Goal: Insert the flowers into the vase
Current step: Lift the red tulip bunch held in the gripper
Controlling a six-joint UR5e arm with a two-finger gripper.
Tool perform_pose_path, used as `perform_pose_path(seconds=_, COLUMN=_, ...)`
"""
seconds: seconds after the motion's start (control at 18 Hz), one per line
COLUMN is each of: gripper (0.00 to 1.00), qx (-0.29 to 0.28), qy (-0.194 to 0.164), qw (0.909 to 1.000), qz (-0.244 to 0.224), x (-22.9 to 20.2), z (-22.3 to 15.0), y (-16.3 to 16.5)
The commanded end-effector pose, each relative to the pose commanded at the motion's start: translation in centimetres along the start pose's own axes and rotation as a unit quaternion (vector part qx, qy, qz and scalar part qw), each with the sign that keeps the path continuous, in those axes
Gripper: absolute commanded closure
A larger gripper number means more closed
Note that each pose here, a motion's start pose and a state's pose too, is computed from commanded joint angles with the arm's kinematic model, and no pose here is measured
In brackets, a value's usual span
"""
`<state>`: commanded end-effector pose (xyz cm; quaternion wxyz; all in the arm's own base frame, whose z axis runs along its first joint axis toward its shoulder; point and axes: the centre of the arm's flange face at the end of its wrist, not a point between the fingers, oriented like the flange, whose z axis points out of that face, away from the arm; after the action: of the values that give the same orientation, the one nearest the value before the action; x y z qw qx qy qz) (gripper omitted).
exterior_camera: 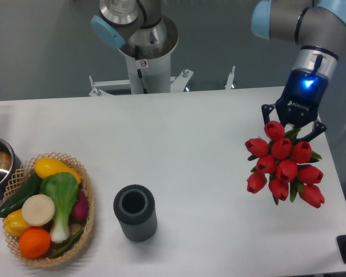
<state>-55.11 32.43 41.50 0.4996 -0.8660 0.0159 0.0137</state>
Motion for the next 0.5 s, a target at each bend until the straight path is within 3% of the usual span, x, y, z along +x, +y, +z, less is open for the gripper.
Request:
perform_pose_path(seconds=0.33, gripper=0.74, qx=0.009, qy=0.004, qw=0.9999, qz=0.008, x=0.15, z=0.54, y=-0.31)
perform_pose_path(seconds=0.5, gripper=0.74, qx=0.053, qy=0.025, qw=0.9983, qz=0.007, x=0.81, z=1.03, y=-0.7)
